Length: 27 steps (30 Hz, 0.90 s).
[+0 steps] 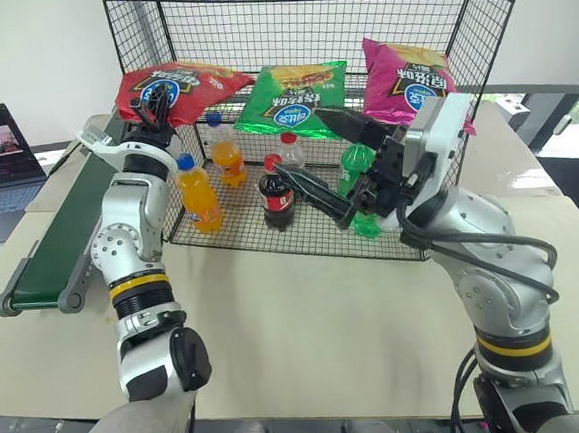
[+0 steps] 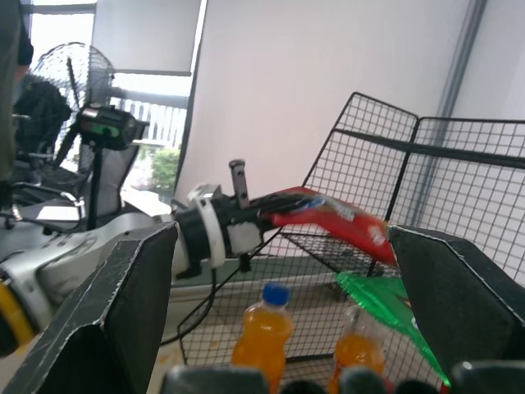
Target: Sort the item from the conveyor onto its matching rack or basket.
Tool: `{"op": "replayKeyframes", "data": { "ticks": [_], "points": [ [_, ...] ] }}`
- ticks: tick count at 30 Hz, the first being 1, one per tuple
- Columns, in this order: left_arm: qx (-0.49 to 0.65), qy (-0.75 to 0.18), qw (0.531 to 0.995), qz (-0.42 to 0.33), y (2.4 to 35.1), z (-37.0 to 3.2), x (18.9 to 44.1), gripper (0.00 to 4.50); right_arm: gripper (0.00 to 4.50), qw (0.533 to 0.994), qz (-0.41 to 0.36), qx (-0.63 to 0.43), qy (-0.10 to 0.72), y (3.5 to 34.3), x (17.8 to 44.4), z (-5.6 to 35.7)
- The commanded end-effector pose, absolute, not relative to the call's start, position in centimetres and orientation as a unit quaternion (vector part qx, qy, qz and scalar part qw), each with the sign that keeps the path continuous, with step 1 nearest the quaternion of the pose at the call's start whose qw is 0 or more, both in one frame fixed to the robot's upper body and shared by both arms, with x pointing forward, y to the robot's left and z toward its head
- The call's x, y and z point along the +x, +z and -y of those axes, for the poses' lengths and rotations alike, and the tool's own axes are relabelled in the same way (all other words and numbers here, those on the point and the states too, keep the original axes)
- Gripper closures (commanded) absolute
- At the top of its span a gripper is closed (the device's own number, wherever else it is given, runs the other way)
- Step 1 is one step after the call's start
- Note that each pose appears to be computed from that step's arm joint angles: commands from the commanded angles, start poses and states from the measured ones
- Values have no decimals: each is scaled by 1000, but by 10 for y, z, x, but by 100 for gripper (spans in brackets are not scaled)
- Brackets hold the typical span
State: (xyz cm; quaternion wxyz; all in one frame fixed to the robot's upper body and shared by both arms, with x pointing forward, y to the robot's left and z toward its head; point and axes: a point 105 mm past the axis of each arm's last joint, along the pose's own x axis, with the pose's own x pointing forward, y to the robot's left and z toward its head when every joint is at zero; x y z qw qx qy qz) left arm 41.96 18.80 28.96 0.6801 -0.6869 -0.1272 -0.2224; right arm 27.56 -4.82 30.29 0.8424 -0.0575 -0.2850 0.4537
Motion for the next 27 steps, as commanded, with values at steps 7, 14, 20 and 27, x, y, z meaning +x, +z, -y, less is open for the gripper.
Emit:
{"op": "replayKeyframes", "data": {
  "ticks": [7, 14, 20, 27],
  "points": [
    [-678, -191, 701, 110, 307, -160, 443, 448, 0, 839, 315, -65, 439, 313, 272, 47],
    [-675, -196, 699, 129, 318, -155, 444, 379, 0, 842, 310, -66, 436, 309, 272, 50],
    [-661, -198, 712, 131, 313, -165, 425, 131, 0, 843, 303, -62, 439, 304, 273, 50],
    [-611, -177, 765, 100, 290, -189, 378, 5, 0, 847, 286, -59, 445, 289, 272, 50]
  ]
}}
